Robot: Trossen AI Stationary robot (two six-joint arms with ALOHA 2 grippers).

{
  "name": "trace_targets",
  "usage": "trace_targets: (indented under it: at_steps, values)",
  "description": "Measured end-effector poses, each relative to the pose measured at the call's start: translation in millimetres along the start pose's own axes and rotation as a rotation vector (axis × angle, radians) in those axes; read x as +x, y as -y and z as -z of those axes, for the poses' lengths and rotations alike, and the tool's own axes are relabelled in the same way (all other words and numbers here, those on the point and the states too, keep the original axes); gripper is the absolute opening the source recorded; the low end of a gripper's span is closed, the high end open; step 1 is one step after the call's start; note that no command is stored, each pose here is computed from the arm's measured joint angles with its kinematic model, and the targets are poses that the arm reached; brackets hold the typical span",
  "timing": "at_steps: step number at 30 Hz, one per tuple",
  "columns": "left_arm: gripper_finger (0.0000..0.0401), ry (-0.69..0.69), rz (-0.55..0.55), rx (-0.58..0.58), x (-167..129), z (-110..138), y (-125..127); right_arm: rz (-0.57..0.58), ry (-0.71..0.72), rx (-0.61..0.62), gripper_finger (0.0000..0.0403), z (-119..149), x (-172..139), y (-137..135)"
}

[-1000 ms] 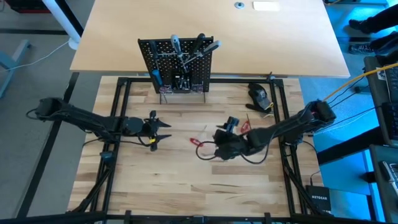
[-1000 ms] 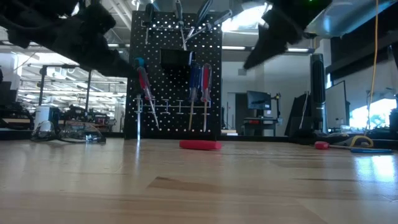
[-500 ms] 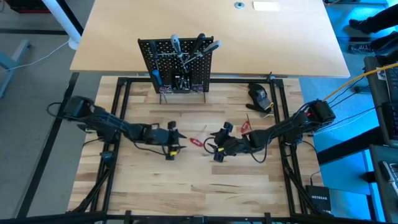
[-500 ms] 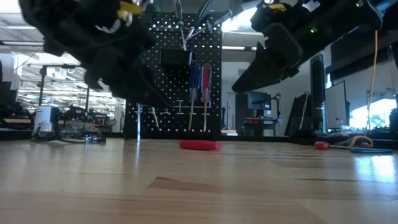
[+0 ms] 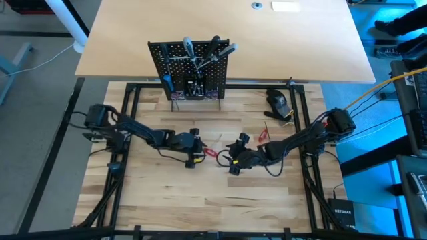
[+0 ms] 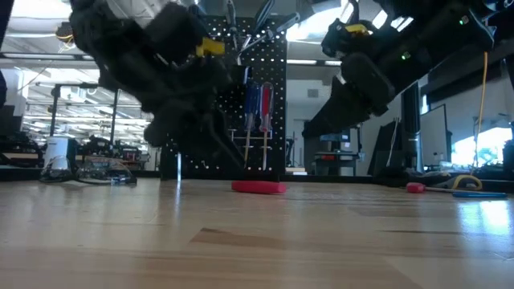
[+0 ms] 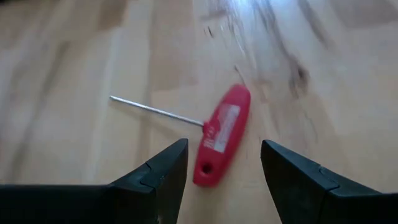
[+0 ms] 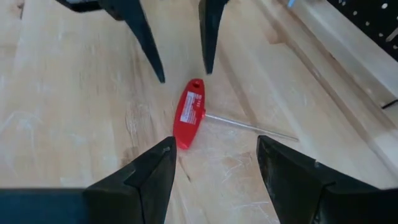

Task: Hang tools onto peg board
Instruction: Hang the bottom red t-handle hex key on the peg board

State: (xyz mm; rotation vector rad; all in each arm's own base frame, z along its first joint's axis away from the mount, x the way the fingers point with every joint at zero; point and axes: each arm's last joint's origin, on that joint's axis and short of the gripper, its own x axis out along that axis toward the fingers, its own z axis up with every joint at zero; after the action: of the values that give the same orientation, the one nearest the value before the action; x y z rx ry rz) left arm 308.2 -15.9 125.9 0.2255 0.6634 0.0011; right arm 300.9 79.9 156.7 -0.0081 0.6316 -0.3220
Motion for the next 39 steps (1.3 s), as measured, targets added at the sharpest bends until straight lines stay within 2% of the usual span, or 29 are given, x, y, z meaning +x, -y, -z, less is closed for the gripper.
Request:
trace_targets:
  at_steps: [7,13,18,28,35,39]
  values:
    - [0.0193,0.035,0.056,-0.022,24.3,14.5,-1.6,0.003,-0.007,-0.005,0.0225,2.6,3.2,-1.2]
    - [0.0193,0.026,0.105,-0.087,36.6,20.6,-7.1,0.004,-0.010,-0.007,0.0225,2.9,3.2,-1.1]
    - [0.0174,0.028,0.134,-0.101,37.1,20.9,-7.8,0.004,-0.010,-0.007,0.0225,3.0,3.2,-1.1]
    - [0.0087,0.019,0.142,-0.094,37.1,21.9,-6.2,0.004,-0.008,-0.008,0.0225,2.8,3.2,-1.1]
    - [0.0090,0.011,0.150,-0.106,26.4,14.4,-3.8,0.001,-0.011,-0.011,0.0225,2.9,3.2,-1.1]
    - [0.0092,0.012,0.166,-0.138,12.0,3.2,-0.8,-0.041,-0.012,-0.040,0.0225,1.3,0.6,-5.9]
